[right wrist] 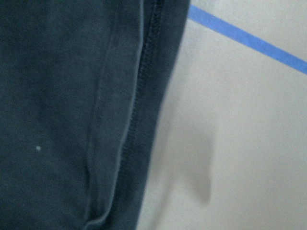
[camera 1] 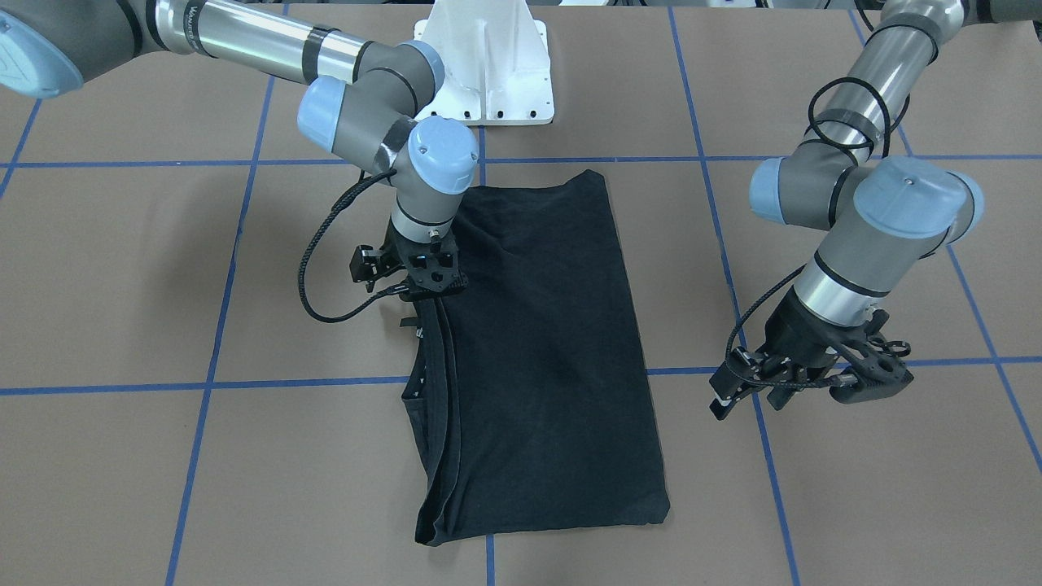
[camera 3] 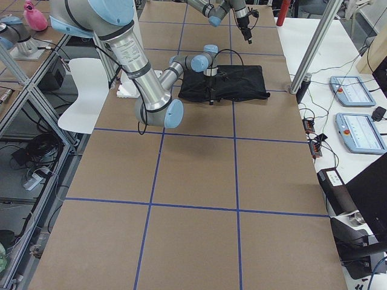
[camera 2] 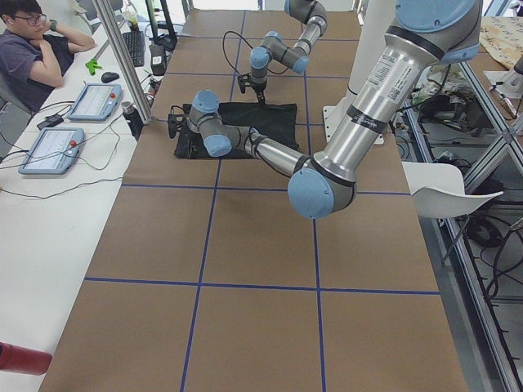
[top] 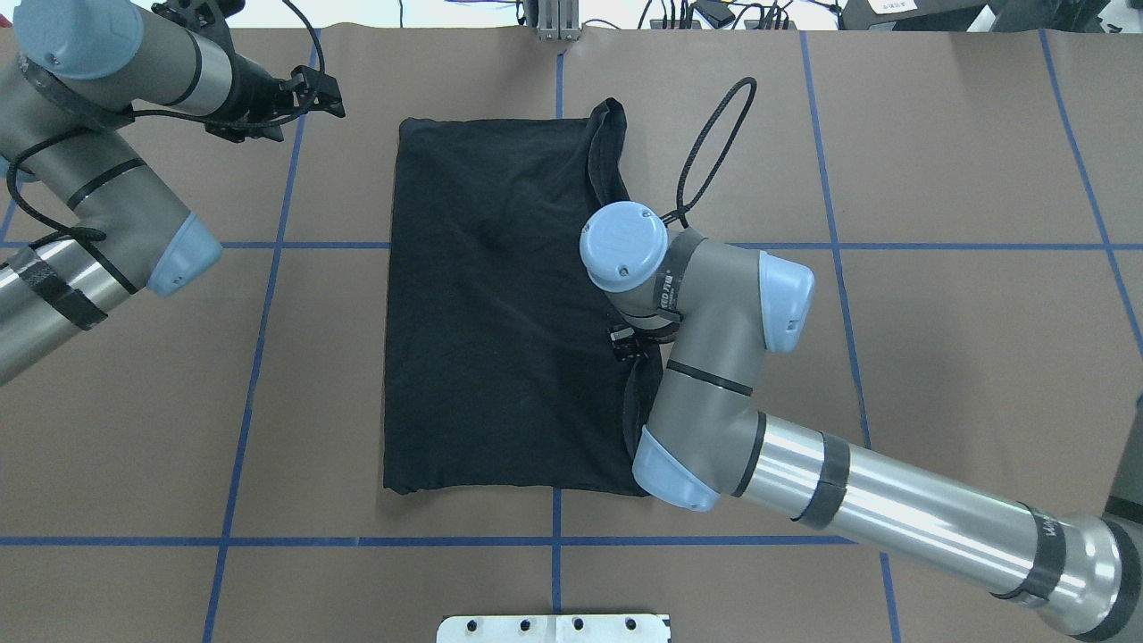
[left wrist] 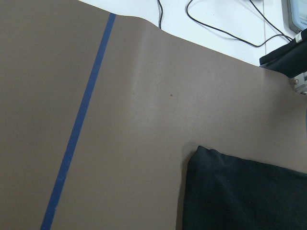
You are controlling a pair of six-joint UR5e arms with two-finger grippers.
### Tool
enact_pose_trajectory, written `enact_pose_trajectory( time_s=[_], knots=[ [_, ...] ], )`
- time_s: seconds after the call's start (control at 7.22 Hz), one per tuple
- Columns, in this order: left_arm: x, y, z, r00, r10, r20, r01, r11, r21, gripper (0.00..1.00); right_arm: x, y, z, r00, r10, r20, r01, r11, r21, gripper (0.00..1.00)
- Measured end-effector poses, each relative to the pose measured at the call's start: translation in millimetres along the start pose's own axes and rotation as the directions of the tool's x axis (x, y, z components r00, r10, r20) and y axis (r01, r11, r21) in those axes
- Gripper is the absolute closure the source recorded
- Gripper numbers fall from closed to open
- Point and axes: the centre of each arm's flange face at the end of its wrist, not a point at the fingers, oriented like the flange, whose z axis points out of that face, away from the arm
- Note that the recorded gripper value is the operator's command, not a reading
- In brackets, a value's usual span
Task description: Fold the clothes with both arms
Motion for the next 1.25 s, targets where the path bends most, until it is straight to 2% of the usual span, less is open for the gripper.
enact_pose_trajectory(
  time_s=[0.42, 0.55, 1.25],
  knots=[
    [1.8, 0.1, -1.5, 1.0, -0.014, -0.004, 0.014, 1.0, 0.001, 0.0, 36.9, 17.0, -14.3, 1.0, -0.016, -0.002, 0.016, 1.0, -0.02, 0.0],
    [2.6, 0.1, -1.8, 1.0, -0.016, -0.005, 0.016, 1.0, 0.001, 0.0, 38.8, 14.9, -26.7, 1.0, -0.011, 0.021, 0.011, 1.0, -0.023, 0.0],
    [1.1, 0.8, -2.1, 1.0, -0.019, -0.005, 0.019, 1.0, 0.0, 0.0, -32.5, 42.1, -65.1, 0.992, -0.056, 0.114, 0.057, 0.998, 0.0, 0.0]
  ],
)
